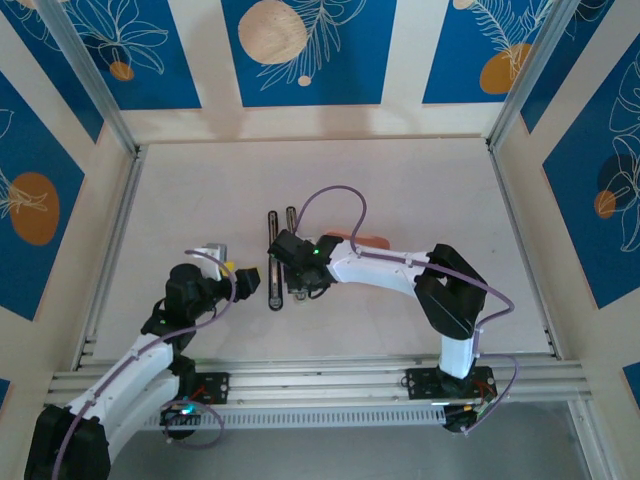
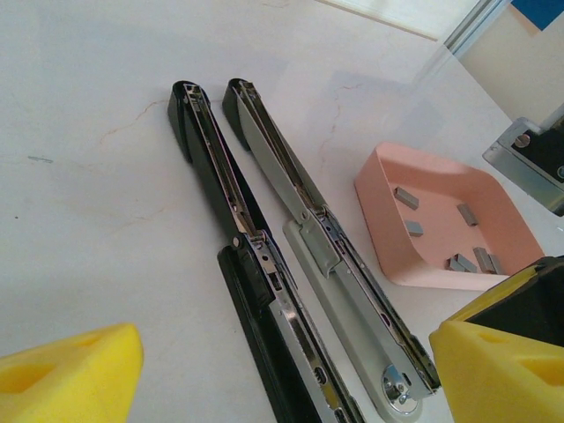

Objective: Load the staples into the stapler

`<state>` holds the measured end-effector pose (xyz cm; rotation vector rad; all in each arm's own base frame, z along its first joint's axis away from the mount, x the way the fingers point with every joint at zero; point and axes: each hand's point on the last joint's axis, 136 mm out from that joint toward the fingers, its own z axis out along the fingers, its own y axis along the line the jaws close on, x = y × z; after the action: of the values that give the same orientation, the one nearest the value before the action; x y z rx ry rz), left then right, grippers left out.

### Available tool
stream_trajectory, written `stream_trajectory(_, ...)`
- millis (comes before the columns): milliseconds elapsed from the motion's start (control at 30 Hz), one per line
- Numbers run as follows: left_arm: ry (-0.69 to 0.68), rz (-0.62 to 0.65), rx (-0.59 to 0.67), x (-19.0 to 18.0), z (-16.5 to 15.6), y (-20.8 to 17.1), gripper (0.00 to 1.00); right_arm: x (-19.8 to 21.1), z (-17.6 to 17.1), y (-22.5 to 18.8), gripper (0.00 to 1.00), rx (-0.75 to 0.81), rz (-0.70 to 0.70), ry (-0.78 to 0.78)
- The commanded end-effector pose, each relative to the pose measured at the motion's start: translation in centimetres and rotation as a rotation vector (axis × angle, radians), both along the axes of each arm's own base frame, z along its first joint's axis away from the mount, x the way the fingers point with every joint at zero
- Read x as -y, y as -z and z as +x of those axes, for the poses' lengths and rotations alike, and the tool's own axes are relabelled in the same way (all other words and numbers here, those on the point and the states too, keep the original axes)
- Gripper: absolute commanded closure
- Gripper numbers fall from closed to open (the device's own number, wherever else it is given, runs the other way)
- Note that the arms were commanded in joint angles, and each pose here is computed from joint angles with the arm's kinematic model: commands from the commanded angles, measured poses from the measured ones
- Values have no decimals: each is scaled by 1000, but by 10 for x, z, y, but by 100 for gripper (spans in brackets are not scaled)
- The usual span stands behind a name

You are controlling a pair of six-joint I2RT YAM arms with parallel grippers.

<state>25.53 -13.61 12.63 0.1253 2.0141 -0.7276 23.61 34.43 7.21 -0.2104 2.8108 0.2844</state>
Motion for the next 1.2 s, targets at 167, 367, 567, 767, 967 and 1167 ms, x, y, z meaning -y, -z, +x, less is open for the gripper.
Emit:
stream_trajectory(167, 14, 8, 22, 2, -2, -4, 14, -4, -2, 11, 85, -33, 4, -13)
stream_trajectory(367, 15, 8, 21, 2, -2, -3, 14, 0, -3, 15, 85, -40, -17, -9)
stream_trajectory(567, 14, 8, 20, 2, -1, -3, 14, 2, -1, 11, 85, -20, -16, -3)
stream_trajectory(767, 15, 6, 20, 2, -1, -3, 14, 4, 1, 9, 85, -11, -15, 1)
stream_trajectory(967, 16, 7, 22, 2, -1, -4, 14, 4, -2, 16, 85, -33, -25, 2)
stream_trajectory(1167, 14, 8, 20, 2, -1, -3, 14, 6, -1, 18, 85, -37, -39, 6)
